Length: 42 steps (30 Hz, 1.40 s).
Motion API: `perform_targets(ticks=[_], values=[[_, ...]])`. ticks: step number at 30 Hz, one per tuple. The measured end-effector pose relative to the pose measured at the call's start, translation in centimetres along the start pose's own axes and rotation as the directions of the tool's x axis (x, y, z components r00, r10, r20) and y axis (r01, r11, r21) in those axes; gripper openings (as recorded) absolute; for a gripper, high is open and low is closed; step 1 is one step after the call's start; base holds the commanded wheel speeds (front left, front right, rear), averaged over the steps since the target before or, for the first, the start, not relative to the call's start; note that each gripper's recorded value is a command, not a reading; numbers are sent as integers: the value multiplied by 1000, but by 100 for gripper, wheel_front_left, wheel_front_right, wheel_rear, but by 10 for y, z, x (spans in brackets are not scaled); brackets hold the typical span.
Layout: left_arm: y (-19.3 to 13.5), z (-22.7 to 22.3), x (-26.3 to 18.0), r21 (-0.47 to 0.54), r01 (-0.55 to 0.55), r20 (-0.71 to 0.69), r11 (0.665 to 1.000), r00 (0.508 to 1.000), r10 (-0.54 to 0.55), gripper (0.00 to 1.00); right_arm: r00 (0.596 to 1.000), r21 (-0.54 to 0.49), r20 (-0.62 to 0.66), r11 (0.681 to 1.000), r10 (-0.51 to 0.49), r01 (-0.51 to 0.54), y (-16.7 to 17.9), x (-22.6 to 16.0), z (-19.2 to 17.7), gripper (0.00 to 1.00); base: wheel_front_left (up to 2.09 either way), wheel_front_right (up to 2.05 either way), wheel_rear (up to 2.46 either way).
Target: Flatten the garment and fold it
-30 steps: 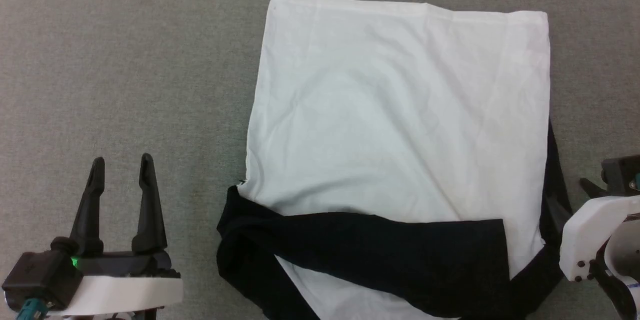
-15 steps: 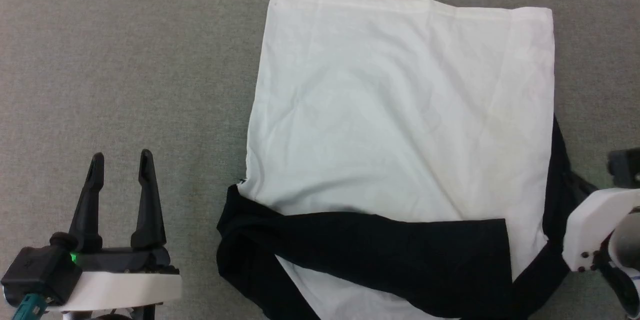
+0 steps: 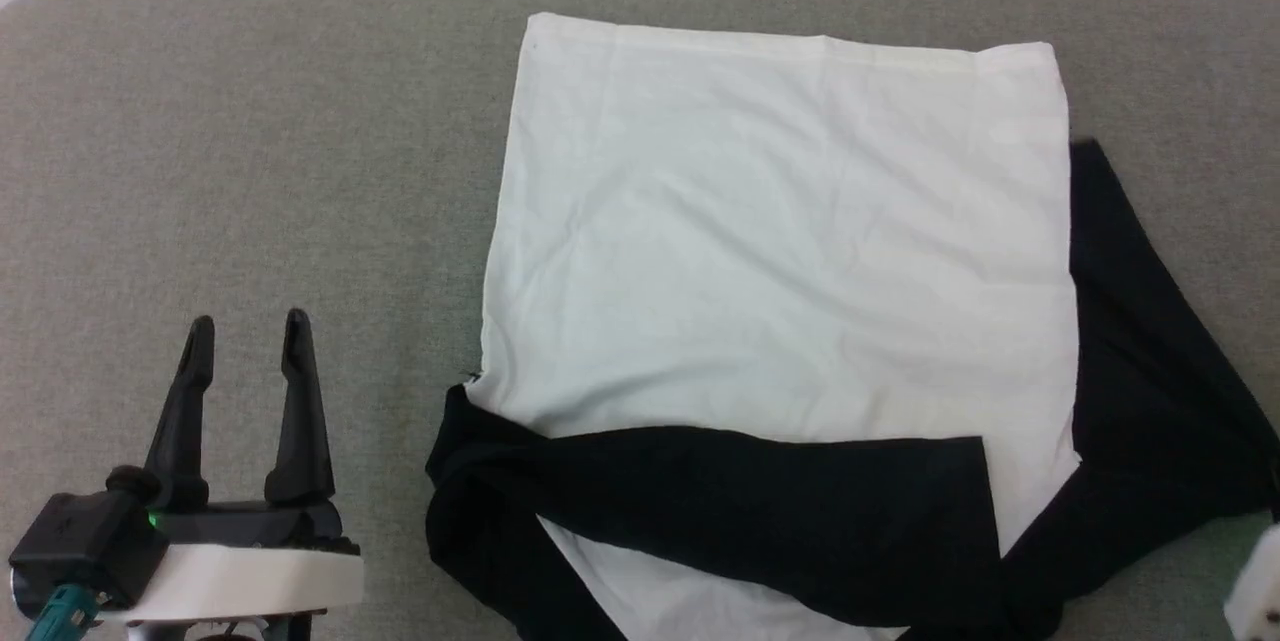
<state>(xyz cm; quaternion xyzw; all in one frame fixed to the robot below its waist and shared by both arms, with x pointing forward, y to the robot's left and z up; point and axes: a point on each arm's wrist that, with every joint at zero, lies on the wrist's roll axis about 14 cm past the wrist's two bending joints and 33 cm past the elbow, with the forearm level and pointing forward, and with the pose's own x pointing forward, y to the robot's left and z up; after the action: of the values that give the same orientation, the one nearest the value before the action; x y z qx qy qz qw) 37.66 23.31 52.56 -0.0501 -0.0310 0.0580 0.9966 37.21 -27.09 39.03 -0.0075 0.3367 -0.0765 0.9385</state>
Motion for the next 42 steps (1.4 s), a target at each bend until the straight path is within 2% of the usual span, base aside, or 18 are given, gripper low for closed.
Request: perform_targets(ticks=[6,13,14,15,16,18,20,24,30,34,38,42], values=[[1,3,-4,4,0,-4,1000,1000,0,100,994,52,-87,996,-70,75,-23,-23,-45,0,0,0,0],[0,4,-9,8,6,-15,1000,1000,-6,100,996,103,-78,993,-52,60,-21,-28,-55,0,0,0,0],[-1,5,-9,7,9,-14,1000,1000,-9,100,996,101,-67,993,-51,58,-20,-28,-53,15,0,0,0],[-2,6,-9,5,12,-10,1000,1000,-12,100,997,95,-53,994,-51,56,-19,-29,-51,51,0,0,0],[-3,7,-9,4,15,-8,1000,1000,-15,100,998,92,-37,994,-48,51,-17,-29,-47,100,0,0,0],[-4,10,-10,2,20,-3,1000,1000,-20,100,999,81,17,996,-34,32,-11,-30,-31,100,0,0,0],[-4,14,-10,5,16,7,1000,1000,-16,100,994,69,111,998,-18,10,-3,-30,1,100,0,0,0],[-4,17,-10,5,20,15,1000,1000,-20,100,959,-9,281,1000,32,-30,12,-31,70,100,0,0,0],[-2,8,-6,13,15,-11,1000,1000,-15,100,937,-130,334,990,100,-60,27,-14,128,100,0,0,0],[-2,-2,-1,15,11,-35,1000,999,-11,100,957,-150,271,986,106,-67,31,11,134,100,0,0,0],[-1,-11,6,15,9,-56,1000,998,-8,100,986,-149,137,986,99,-78,32,38,109,100,0,0,0],[5,-22,8,25,-4,-82,1000,997,6,100,993,-141,41,985,109,-102,41,57,85,100,0,0,0]])
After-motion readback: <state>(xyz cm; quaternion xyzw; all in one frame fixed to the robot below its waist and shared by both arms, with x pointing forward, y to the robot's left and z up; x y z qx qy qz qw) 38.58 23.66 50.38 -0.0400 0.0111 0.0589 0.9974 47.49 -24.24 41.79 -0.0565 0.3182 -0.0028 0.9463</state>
